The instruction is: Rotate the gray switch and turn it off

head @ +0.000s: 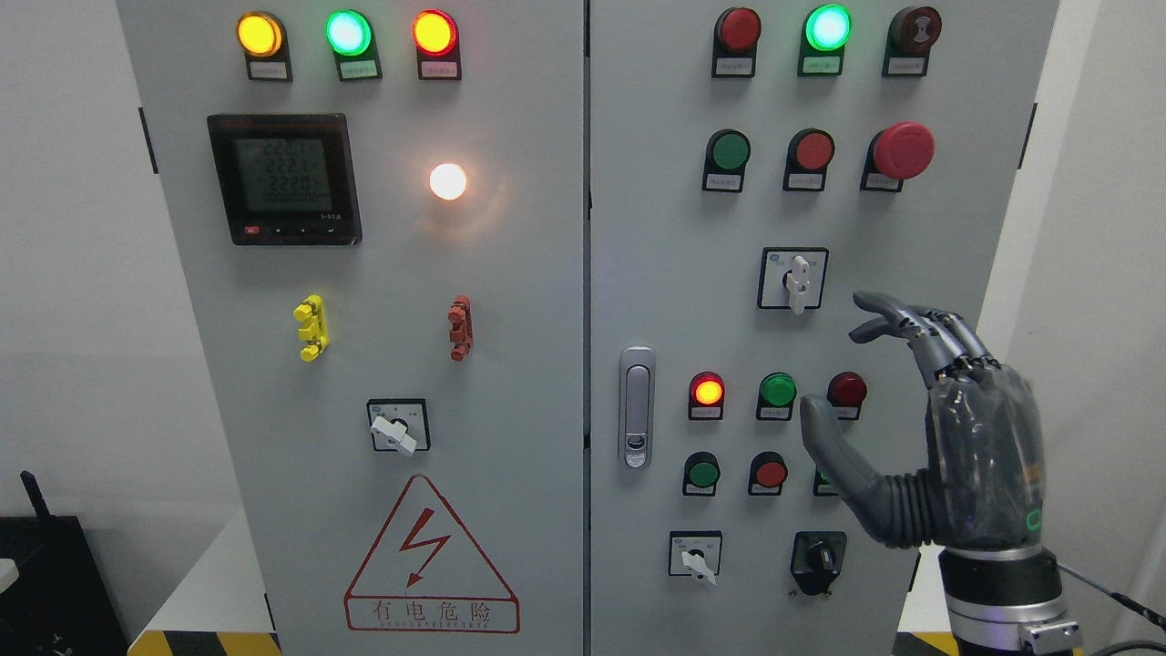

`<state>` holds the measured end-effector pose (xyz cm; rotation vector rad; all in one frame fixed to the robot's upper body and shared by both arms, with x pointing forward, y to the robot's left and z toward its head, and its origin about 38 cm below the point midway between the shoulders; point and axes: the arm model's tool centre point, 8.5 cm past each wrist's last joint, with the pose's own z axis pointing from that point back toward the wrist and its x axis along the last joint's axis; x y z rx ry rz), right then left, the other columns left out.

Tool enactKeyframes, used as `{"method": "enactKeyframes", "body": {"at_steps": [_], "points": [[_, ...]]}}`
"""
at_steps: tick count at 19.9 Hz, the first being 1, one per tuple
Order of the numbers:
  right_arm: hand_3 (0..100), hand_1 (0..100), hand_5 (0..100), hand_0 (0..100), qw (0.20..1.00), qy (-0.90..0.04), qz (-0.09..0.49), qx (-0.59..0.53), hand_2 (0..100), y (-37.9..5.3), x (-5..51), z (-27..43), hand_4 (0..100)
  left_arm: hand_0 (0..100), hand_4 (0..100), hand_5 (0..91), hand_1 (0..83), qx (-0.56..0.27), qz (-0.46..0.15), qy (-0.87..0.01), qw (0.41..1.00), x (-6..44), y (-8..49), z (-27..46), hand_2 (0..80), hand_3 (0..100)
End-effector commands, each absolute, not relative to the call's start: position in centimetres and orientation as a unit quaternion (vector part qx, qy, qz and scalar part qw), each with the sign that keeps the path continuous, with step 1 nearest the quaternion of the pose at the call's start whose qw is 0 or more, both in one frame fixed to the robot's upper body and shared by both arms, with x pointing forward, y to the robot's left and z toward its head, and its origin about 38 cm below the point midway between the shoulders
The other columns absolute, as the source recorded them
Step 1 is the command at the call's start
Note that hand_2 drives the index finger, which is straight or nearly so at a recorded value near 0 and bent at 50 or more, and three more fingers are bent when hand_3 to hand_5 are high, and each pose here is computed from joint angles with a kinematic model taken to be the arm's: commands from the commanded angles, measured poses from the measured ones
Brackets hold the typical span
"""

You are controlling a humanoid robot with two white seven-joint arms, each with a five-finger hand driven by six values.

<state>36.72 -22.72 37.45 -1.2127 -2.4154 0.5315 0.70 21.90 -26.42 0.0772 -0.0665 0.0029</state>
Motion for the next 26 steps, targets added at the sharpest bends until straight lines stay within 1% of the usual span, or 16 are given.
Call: {"method": "enactKeyframes", "body": {"at_steps": [1, 20, 26], "points": [[10, 25, 0, 28, 0.17, -0.849, 0.197, -0.46, 14, -24.6, 35.1, 38.1, 0, 12, 0, 0.0, 38.9, 0.038, 0.016, -0.051, 0.998, 2.2, 21.9, -26.4, 0.0, 0], [13, 27, 0, 24, 0.19, -0.849, 0.199, -0.451, 14, -24.5, 35.2, 36.8, 0, 12, 0, 0.0, 38.9, 0.038, 0.015, -0.051, 0.998, 2.2, 21.9, -26.4, 0.0, 0], [13, 27, 0, 24, 0.193, -0.852, 0.194, -0.446, 11, -24.6, 35.2, 36.8, 0, 12, 0, 0.0, 38.9, 0.038, 0.015, -0.051, 0.998, 2.2, 21.9, -26.4, 0.0, 0]]}}
